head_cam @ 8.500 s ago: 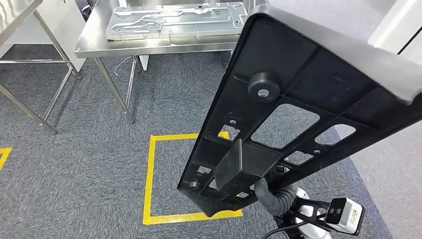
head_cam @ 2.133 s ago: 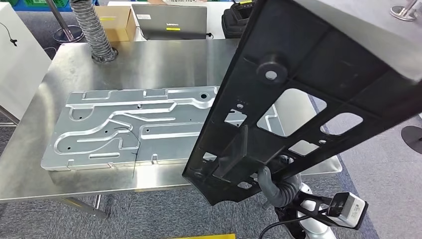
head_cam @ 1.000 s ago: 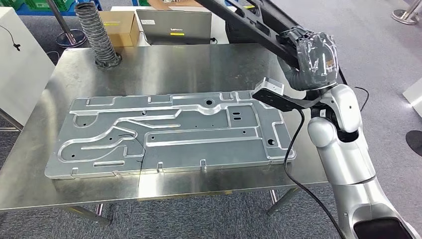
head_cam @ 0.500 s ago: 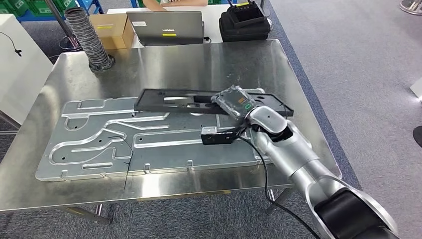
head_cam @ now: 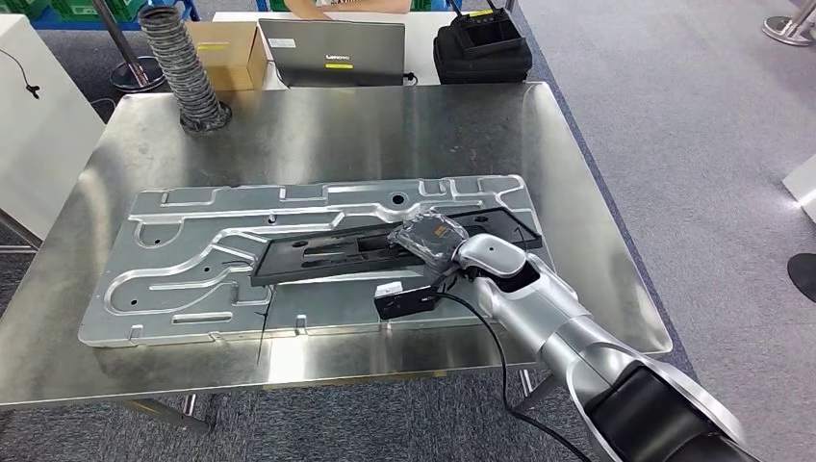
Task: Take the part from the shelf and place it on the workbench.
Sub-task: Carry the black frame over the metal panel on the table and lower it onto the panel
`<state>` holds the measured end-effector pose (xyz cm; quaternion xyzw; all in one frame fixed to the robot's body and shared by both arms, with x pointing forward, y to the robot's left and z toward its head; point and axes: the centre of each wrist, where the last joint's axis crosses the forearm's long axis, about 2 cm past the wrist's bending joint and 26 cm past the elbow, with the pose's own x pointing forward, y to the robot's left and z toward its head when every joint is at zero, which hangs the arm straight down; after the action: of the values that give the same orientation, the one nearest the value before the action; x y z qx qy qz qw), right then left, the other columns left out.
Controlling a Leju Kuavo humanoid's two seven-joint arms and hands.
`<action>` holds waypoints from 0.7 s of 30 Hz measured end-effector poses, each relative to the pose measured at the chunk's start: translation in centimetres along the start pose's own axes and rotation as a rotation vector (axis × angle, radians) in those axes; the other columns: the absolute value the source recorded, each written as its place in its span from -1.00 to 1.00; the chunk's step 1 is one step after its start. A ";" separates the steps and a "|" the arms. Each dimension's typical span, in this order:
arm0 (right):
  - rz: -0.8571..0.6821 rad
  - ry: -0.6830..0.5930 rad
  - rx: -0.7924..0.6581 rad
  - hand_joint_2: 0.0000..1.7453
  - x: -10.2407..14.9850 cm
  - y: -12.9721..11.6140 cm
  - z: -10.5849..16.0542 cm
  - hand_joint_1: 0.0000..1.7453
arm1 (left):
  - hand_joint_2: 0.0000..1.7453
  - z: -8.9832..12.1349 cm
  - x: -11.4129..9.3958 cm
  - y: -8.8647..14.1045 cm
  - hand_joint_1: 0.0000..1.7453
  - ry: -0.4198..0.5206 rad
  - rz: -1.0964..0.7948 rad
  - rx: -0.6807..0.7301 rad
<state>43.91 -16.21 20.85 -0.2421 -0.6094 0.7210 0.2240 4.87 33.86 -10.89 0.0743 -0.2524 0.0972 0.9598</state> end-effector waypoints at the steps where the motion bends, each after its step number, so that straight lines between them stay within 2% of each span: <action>1: 0.001 -0.005 0.006 1.00 0.1 0.1 -0.1 1.00 | -1.00 0.0 0.0 0.0 -1.00 -0.002 -0.001 -0.001; 2: 0.001 -0.012 0.009 1.00 0.3 0.0 -0.3 1.00 | -1.00 0.0 0.0 -0.1 -1.00 -0.005 -0.001 -0.002; 6: 0.000 -0.032 0.007 -1.00 0.7 -0.4 -0.8 -1.00 | 1.00 0.0 0.0 -0.4 -1.00 -0.011 0.002 -0.006; 7: -0.003 -0.036 0.009 -1.00 0.8 -0.3 -0.9 -1.00 | 1.00 0.0 -0.1 -0.4 -1.00 -0.010 0.001 -0.006; 11: -0.046 -0.050 0.005 -1.00 1.3 -0.1 -1.3 -1.00 | -1.00 0.1 -0.1 -0.4 -1.00 -0.005 -0.011 -0.002; 16: -0.251 -0.121 -0.051 -1.00 1.4 0.6 -1.2 -1.00 | -1.00 0.1 -0.3 -0.4 -1.00 -0.001 -0.018 0.005; 21: -0.509 -0.205 -0.214 -1.00 0.7 -0.3 -0.8 -1.00 | -1.00 0.1 -0.2 -0.4 -1.00 0.000 -0.016 0.000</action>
<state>43.85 -15.05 21.01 -0.0293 -0.7426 0.5939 0.3081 4.69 33.44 -10.94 0.0760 -0.2517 0.0896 0.9606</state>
